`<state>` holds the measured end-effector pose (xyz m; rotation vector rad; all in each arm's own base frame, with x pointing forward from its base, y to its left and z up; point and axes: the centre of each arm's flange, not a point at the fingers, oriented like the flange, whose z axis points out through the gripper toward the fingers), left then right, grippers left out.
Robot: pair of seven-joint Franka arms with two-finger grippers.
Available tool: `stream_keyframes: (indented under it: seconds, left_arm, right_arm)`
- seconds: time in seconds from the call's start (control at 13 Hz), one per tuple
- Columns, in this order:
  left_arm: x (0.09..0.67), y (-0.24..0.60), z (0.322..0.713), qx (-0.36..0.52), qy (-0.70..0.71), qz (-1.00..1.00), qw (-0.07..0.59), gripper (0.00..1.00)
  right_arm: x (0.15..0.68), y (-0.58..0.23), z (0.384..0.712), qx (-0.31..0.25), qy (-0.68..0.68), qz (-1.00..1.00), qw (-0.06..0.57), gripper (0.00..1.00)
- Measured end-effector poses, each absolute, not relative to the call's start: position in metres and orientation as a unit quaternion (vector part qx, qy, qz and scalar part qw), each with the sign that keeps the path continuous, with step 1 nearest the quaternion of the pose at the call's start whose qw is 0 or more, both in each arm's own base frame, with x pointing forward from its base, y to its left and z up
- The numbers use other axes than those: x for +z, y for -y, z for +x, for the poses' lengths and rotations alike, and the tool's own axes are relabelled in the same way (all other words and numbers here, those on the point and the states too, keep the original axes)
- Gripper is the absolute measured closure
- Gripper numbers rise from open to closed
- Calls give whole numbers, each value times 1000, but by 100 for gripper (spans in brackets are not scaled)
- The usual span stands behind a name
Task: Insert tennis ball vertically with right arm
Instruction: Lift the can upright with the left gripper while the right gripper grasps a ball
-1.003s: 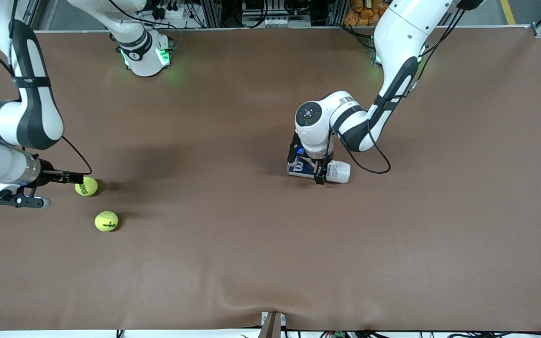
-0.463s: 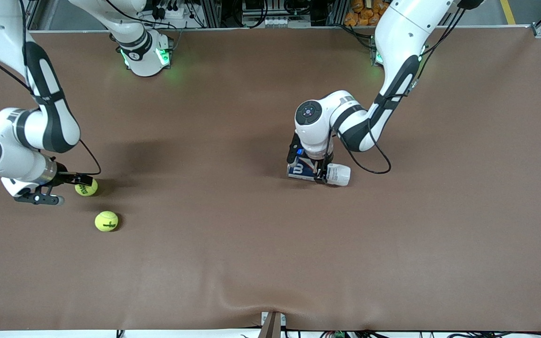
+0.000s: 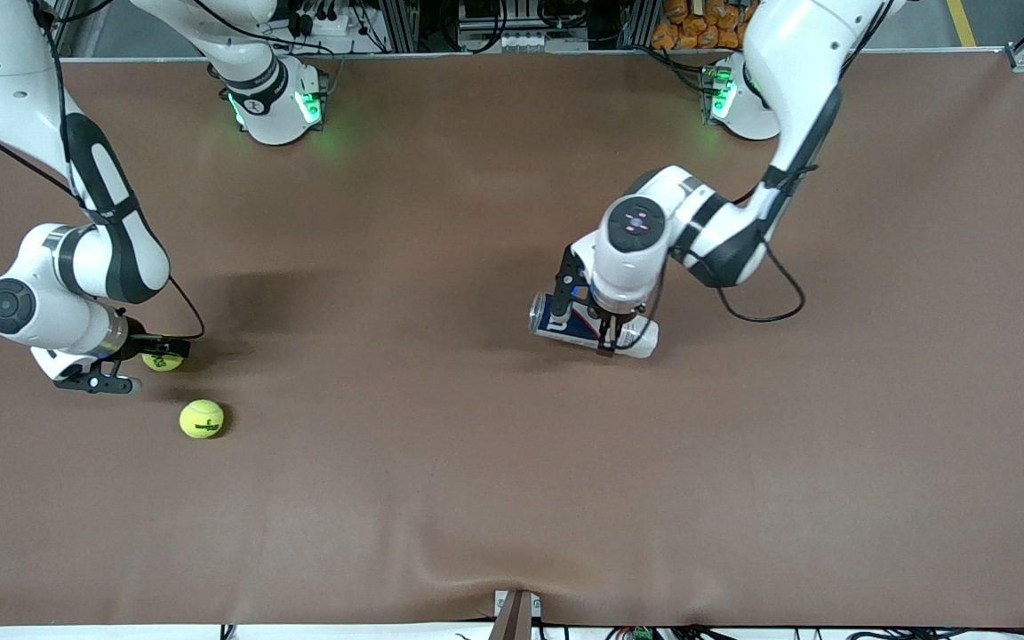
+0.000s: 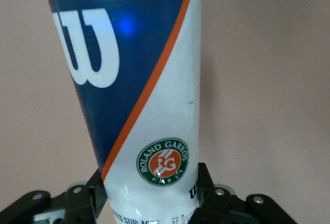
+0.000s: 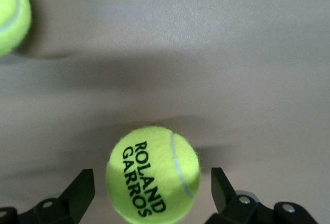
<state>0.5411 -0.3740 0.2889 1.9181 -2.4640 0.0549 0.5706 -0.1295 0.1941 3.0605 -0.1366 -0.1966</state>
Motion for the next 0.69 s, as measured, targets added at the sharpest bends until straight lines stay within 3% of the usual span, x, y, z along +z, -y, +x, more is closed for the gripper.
stream_keyframes:
  seconds: [0.31, 0.54, 0.69]
  left_arm:
    - [314, 372, 561, 90, 780, 607, 123, 30]
    - [312, 361, 572, 161, 767, 584, 209, 30]
    - [299, 353, 580, 207, 759, 564, 251, 31]
  right_arm:
    - [189, 131, 569, -68, 45, 996, 35, 0]
    - [189, 131, 570, -68, 45, 996, 35, 31]
    - [191, 131, 571, -65, 45, 996, 36, 33]
